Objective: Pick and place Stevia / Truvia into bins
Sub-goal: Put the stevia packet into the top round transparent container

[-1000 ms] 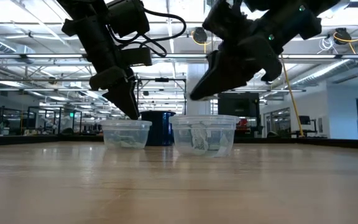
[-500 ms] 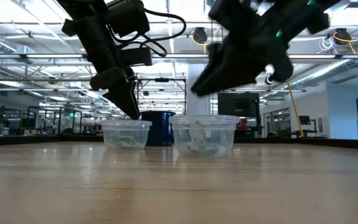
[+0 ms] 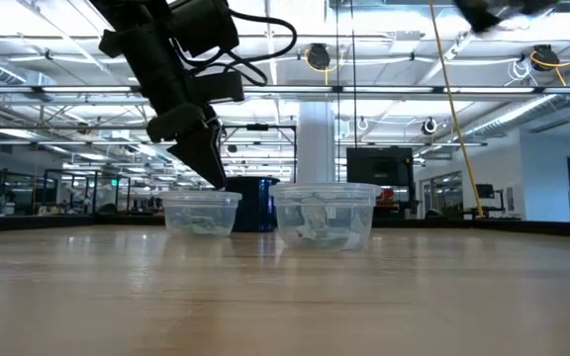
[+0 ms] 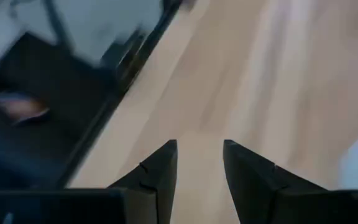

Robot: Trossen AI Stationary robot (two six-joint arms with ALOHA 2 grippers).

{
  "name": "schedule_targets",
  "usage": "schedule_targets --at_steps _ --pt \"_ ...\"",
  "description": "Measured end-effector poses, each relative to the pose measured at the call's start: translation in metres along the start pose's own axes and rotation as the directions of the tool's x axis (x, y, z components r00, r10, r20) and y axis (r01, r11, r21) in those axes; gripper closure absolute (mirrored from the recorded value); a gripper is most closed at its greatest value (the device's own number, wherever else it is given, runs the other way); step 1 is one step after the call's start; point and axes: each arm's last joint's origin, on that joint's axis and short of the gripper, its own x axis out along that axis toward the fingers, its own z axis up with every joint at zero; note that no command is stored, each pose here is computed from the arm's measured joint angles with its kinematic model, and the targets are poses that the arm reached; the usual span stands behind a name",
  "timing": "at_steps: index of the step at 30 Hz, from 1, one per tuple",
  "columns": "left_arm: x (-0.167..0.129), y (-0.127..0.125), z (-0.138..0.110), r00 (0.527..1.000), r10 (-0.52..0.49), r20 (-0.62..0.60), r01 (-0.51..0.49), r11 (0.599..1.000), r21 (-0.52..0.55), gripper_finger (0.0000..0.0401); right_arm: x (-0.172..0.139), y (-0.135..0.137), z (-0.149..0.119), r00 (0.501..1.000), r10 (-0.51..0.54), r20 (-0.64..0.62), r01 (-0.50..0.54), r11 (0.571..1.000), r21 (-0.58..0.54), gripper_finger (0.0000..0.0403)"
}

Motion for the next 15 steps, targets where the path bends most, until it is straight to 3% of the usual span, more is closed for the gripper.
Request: schedule_targets --at_steps 3,7,12,15 --pt "0.0 -0.001 0.001 1.0 -0.002 0.015 0.002 1.0 0.001 0.0242 0.001 0.026 -0.021 0.988 0.092 -0.12 -0.069 0.98 0.187 0.0277" --pt "0.0 -0.002 0.002 1.0 -0.003 0.019 0.003 1.0 -0.001 0.0242 -0.007 0.054 -0.031 0.967 0.21 -0.146 -0.13 0.894 0.428 0.0277" --pt "0.0 -0.002 0.004 0.999 0.0 0.039 0.003 0.998 -0.056 0.0242 -0.017 0.075 -0.045 0.937 0.269 -0.221 -0.102 0.819 0.565 0.0277" --pt "-0.001 -0.002 0.006 0.998 0.0 0.061 0.004 0.997 -0.077 0.0242 -0.02 0.082 -0.062 0.908 0.244 -0.34 -0.01 0.825 0.564 0.0277"
